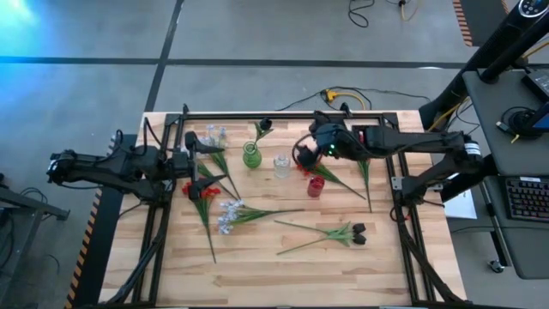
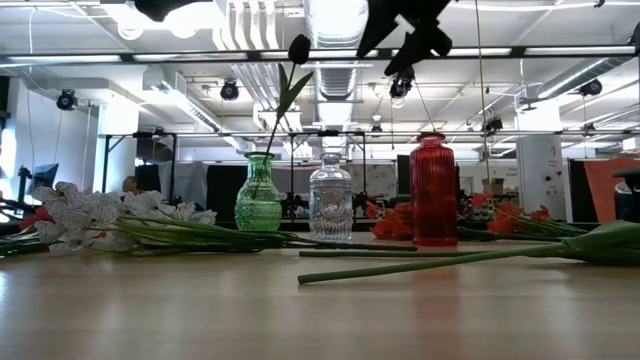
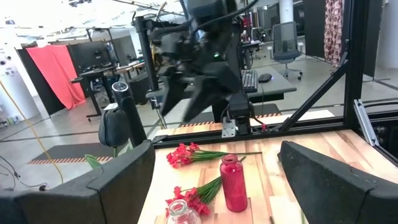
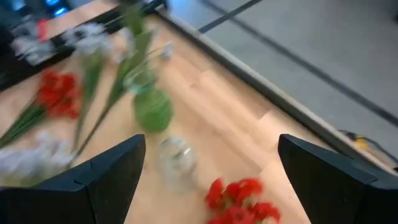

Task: Sort flowers into vase by color
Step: Put the bottom left orange flowers into the transparent vase

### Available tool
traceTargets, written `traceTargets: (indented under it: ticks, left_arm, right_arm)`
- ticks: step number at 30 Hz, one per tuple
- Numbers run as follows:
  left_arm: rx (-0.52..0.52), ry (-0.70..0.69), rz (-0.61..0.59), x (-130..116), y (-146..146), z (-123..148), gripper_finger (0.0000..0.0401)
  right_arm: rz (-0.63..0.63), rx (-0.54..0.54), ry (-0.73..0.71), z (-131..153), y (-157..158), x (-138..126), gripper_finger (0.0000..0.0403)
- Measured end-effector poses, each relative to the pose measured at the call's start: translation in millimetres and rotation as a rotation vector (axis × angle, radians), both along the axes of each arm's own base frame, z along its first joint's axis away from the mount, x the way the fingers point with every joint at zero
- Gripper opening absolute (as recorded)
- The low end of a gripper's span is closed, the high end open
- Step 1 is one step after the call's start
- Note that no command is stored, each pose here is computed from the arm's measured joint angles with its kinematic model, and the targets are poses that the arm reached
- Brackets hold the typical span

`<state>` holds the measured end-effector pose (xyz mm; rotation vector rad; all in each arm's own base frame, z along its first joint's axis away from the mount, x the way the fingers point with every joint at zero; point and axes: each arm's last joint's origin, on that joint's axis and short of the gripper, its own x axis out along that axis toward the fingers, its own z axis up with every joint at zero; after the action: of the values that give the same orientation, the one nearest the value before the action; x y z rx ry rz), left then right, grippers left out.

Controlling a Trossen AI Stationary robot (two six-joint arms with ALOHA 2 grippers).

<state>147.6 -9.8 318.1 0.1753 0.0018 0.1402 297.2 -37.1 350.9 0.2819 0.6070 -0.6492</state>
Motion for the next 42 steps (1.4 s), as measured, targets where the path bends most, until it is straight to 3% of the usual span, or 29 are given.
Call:
traceTargets:
  ticks: [3,7,17,21,24,28,34,42]
  left_arm:
    - [-0.003,0.001,0.000,2.4,-0.3,-0.5,0.0327]
    - [-0.002,0.008,0.000,5.9,-0.7,-1.8,0.0327]
    - [-0.016,-0.016,0.000,9.0,-1.0,-0.1,0.0327]
    - [-0.055,-0.014,-0.001,8.0,-0.9,-0.7,0.0327]
    - [-0.139,-0.014,-0.021,8.6,-1.9,-1.8,0.0327]
    - [-0.264,0.008,-0.132,14.1,-7.8,-5.2,0.0327]
    - [-0.384,0.128,-0.150,32.1,-20.4,-22.5,0.0327]
    - [-0.547,0.315,-0.023,40.6,-25.4,-22.6,0.0327]
  right_arm:
    - [0.016,0.024,0.027,3.2,9.2,-10.7,0.0359]
    - [-0.052,0.086,0.080,4.7,13.7,-30.7,0.0359]
    - [-0.240,0.216,0.437,-22.7,18.1,-56.9,0.0359]
    - [-0.244,0.284,0.536,-29.3,20.3,-60.3,0.0359]
    - [-0.210,0.314,0.564,-31.2,25.7,-60.8,0.0359]
    - [-0.171,0.299,0.559,-28.4,37.7,-64.0,0.0359]
    - [-0.108,0.202,0.514,-21.9,58.8,-69.9,0.0359]
    - [-0.008,0.109,0.493,-21.7,87.4,-72.1,0.0359]
